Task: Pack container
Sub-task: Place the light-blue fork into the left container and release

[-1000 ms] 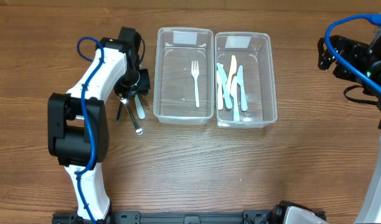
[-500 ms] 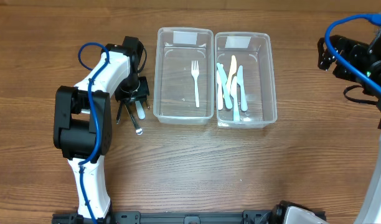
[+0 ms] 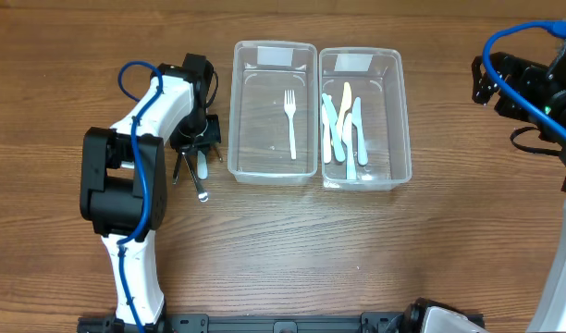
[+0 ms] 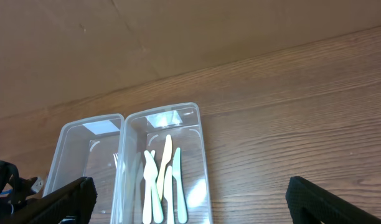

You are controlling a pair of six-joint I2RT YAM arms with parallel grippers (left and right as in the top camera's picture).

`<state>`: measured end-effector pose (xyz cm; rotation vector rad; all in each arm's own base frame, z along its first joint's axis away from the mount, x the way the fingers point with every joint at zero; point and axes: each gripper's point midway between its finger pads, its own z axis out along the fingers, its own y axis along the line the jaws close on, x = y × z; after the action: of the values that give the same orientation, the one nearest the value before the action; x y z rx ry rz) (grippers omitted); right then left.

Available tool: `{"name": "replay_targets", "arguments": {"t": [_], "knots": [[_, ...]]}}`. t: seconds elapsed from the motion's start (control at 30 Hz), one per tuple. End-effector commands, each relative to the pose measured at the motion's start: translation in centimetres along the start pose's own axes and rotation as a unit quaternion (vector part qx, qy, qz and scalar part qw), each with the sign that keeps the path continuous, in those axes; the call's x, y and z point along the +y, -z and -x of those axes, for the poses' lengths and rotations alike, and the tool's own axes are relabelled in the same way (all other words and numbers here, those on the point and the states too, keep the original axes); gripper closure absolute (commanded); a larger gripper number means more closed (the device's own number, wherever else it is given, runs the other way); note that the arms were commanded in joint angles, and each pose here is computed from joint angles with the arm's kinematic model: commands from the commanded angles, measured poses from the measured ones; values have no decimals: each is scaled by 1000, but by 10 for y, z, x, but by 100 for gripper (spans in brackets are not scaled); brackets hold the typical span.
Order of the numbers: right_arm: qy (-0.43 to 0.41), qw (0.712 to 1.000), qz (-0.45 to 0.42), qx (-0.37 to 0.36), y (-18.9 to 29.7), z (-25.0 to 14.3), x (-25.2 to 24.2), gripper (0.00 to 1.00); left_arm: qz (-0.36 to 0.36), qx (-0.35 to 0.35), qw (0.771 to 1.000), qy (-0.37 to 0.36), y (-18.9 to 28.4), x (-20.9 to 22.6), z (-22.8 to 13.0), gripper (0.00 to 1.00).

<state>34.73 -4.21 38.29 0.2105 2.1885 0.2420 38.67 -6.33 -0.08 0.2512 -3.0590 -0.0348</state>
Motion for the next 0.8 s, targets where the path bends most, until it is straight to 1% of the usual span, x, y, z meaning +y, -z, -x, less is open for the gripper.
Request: {"name": "replay_targets", "arguments": {"t": [0.0,0.13,0.23,0.33,0.43,0.53,0.6,0.7,0.77], "knots": [[2,1000,-4,-13,6,6,0,0,14,2,999,-44,3,4,5,96],[2,1000,-4,-13,6,6,0,0,-5,-51,998,-43,61,-2,19,96],[2,1000,-4,-13,6,6,0,0,-29,-108,992,-51,112,-12,25,96],[2,1000,-4,-13,6,6,0,0,-67,-166,982,-64,163,-27,24,96],[2,1000,-4,-13,6,6,0,0,-118,-210,967,-87,202,-50,15,96],[2,1000,-4,-13,6,6,0,0,-141,-232,956,-112,221,-71,4,96],[2,1000,-4,-13,6,6,0,0,-147,-240,950,-134,225,-90,-2,96],[2,1000,-4,-13,6,6,0,0,-149,-244,945,-159,213,-118,0,96],[2,1000,-4,-13,6,6,0,0,-144,-240,947,-158,198,-132,5,96]]}}
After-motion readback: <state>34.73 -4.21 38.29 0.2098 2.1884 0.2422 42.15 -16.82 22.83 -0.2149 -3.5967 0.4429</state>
